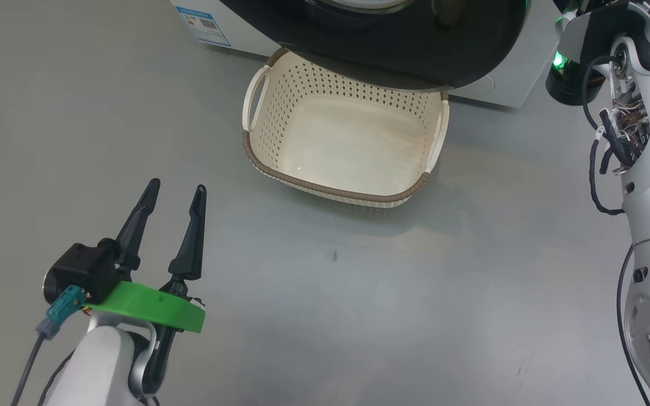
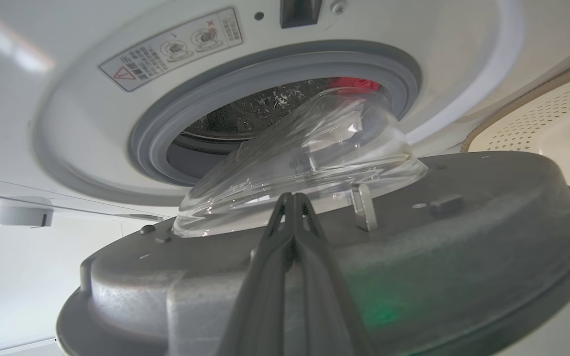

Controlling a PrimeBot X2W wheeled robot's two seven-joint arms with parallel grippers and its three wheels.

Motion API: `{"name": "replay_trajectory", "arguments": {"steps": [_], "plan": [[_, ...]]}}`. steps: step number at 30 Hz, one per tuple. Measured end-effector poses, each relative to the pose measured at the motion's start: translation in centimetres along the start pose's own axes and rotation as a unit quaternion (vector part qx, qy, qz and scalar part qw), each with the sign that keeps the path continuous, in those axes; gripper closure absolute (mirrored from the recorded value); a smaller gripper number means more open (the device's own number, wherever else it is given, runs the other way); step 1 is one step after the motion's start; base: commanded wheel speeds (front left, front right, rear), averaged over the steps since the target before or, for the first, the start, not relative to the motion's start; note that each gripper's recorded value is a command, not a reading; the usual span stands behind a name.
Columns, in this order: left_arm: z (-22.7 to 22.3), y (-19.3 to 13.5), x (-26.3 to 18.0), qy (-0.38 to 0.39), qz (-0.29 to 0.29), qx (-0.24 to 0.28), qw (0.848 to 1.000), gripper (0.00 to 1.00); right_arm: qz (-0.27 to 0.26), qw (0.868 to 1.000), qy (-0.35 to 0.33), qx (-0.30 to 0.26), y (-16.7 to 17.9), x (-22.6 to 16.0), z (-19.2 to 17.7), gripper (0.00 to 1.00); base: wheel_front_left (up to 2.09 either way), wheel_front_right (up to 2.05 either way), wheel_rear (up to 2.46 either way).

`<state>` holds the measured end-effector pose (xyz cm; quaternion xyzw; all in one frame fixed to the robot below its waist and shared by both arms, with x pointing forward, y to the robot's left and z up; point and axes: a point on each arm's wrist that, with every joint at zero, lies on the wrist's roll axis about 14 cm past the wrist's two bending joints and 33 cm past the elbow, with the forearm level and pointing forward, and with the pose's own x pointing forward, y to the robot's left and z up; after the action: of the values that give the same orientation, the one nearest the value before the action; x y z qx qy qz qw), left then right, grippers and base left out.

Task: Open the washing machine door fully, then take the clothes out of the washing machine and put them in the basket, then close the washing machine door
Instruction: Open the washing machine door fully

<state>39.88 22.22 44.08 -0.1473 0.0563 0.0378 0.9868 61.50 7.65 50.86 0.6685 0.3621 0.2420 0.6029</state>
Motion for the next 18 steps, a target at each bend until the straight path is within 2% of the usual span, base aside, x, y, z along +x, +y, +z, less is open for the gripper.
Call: {"name": "replay_trajectory", "arguments": {"steps": [18], "plan": [[0.5, -0.7, -0.7, -0.008, -0.01, 0.001, 1.0, 0.0, -0.019, 0.999, 0.049, -0.009, -0.9, -1.5, -2.8, 1.0, 0.0, 0.0, 0.0]]}}
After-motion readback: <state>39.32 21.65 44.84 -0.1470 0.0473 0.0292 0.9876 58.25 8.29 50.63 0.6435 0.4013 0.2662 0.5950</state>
